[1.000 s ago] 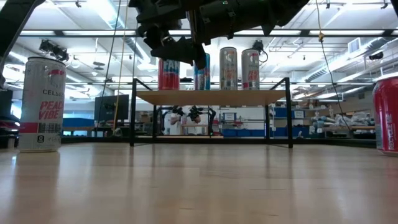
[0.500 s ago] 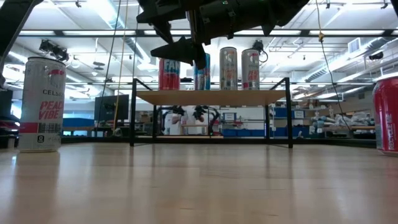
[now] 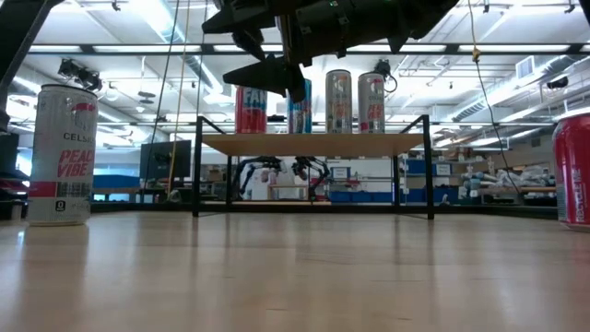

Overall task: Place canned beverage on shelf
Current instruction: Put the left red soda can on the shelf

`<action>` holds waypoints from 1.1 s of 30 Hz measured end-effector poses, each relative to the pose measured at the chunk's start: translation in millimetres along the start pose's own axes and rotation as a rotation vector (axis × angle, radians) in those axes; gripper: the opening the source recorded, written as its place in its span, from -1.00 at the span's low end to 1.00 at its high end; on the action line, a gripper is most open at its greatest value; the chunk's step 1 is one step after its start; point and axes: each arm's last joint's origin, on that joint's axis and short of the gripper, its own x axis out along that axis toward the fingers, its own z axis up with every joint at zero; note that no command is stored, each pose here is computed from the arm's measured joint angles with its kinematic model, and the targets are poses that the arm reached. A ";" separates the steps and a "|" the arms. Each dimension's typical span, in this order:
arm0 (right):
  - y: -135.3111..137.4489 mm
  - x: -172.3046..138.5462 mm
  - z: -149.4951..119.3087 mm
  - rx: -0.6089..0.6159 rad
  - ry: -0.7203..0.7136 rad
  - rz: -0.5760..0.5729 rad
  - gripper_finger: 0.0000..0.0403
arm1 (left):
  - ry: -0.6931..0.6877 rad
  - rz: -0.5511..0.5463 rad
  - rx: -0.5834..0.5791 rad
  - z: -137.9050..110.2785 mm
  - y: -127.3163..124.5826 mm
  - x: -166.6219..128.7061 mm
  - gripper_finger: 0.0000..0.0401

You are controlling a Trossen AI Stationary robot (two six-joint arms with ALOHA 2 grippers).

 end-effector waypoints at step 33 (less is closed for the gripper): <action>0.4 -27.0 6.8 -0.176 0.280 0.327 0.83 | 0.069 -0.063 -0.070 -4.0 -76.4 -39.7 0.78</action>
